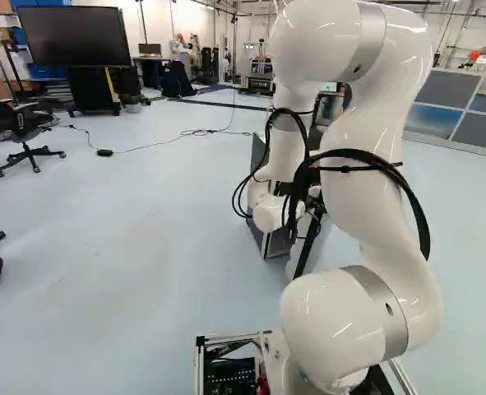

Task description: Grab a drink from the fridge

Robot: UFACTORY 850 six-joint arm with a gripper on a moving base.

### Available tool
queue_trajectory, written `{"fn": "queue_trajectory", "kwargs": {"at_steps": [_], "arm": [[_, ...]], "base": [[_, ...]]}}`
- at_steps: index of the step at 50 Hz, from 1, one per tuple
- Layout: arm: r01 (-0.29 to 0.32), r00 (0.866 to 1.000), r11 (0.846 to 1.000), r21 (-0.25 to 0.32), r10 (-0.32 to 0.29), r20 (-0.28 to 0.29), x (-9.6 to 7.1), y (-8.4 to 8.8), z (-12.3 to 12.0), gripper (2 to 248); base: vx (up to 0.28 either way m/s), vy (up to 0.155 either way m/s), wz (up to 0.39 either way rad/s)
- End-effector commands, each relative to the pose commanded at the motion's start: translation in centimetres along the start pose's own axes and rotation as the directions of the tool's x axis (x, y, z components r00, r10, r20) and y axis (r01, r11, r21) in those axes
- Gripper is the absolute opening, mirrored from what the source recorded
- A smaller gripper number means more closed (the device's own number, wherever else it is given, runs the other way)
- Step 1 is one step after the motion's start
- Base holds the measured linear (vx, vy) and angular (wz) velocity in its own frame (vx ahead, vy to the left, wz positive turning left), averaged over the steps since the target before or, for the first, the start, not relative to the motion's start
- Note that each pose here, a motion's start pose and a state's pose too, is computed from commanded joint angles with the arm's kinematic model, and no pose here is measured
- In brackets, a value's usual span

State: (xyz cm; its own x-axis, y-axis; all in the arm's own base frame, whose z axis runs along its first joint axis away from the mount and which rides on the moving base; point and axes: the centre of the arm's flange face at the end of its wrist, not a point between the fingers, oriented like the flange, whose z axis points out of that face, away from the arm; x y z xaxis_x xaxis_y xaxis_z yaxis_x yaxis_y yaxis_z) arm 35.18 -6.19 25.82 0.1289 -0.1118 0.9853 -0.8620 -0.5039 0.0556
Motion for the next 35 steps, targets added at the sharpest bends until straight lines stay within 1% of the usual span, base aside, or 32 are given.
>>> {"fn": "queue_trajectory", "kwargs": {"at_steps": [11,19,29,35], "arm": [[-0.003,1.0,0.999,-0.046,0.003,-0.01,0.3,1.4,1.0,247],[-0.009,0.999,0.996,-0.093,0.006,-0.033,0.6,2.5,1.8,247],[-0.02,0.997,0.986,-0.168,0.007,-0.079,1.1,4.0,2.8,247],[-0.026,0.996,0.979,-0.204,0.007,-0.091,1.3,4.7,3.5,247]], "base": [[0.0,0.0,0.0],[0.0,0.0,0.0],[0.0,0.0,0.0],[0.0,0.0,0.0]]}}
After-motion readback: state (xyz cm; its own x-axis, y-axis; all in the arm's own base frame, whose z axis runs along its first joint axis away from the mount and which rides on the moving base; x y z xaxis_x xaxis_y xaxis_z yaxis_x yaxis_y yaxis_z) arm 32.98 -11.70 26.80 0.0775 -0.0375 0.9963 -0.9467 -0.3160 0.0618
